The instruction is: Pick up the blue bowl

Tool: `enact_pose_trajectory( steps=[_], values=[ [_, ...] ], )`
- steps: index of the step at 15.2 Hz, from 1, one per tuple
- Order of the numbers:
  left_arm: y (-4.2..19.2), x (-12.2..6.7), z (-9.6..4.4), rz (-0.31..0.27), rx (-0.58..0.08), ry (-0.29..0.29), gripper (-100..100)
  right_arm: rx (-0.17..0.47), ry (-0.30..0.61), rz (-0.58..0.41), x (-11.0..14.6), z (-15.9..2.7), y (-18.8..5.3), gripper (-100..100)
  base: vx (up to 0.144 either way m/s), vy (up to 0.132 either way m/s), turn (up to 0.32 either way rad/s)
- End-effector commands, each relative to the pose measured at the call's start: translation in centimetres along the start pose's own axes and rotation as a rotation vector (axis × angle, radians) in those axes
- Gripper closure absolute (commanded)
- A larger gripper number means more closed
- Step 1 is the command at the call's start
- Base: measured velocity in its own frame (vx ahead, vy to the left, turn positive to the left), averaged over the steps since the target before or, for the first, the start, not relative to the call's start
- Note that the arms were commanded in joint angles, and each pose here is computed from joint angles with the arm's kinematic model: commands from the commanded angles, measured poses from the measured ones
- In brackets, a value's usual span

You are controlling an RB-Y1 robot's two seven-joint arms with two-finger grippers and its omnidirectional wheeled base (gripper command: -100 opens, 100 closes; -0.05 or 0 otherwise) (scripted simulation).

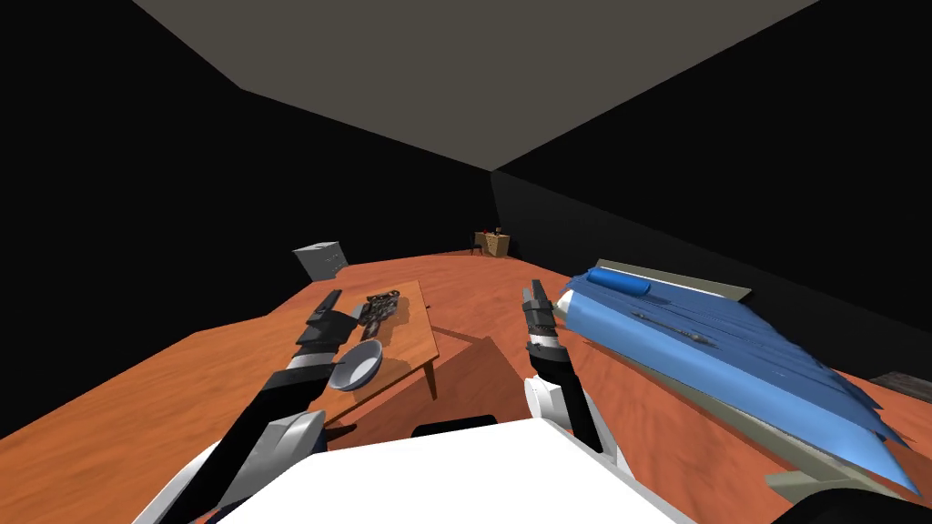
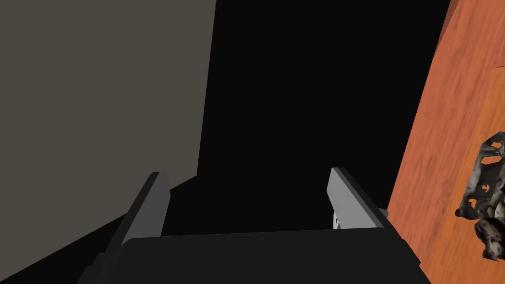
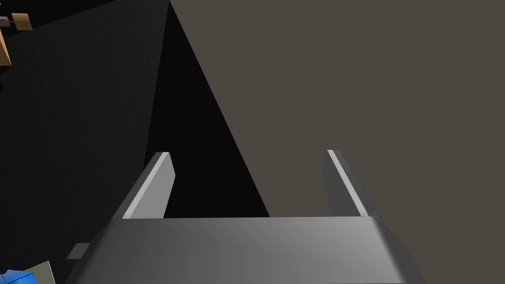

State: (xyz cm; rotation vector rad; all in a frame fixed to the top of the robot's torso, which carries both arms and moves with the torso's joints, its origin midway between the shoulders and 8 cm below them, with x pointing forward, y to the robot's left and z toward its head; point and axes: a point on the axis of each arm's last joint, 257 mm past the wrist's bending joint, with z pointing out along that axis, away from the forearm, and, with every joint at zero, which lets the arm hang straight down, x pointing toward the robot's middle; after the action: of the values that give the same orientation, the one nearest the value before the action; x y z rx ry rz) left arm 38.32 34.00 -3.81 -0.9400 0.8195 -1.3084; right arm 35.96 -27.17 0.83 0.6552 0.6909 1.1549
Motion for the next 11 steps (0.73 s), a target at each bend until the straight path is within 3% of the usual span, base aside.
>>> enact_pose_trajectory(
  steps=[1, 8, 10, 11],
  values=[
    [1.1, -0.5, -0.3, -0.006, -0.044, -0.014, -100, 0.0, 0.0, 0.0, 0.0, 0.0, 0.0, 0, -0.002, 0.019, -0.025],
    [5.9, -3.9, -0.9, -0.052, -0.207, -0.087, -100, 0.0, 0.0, 0.0, 0.0, 0.0, 0.0, 0, -0.004, 0.013, -0.083],
    [6.7, -4.1, -1.1, -0.053, -0.238, -0.095, -100, 0.0, 0.0, 0.0, 0.0, 0.0, 0.0, 0, -0.004, 0.013, -0.075],
    [7.8, -5.2, -1.4, -0.071, -0.274, -0.119, -100, 0.0, 0.0, 0.0, 0.0, 0.0, 0.0, 0, -0.005, 0.011, -0.09]
  ],
)
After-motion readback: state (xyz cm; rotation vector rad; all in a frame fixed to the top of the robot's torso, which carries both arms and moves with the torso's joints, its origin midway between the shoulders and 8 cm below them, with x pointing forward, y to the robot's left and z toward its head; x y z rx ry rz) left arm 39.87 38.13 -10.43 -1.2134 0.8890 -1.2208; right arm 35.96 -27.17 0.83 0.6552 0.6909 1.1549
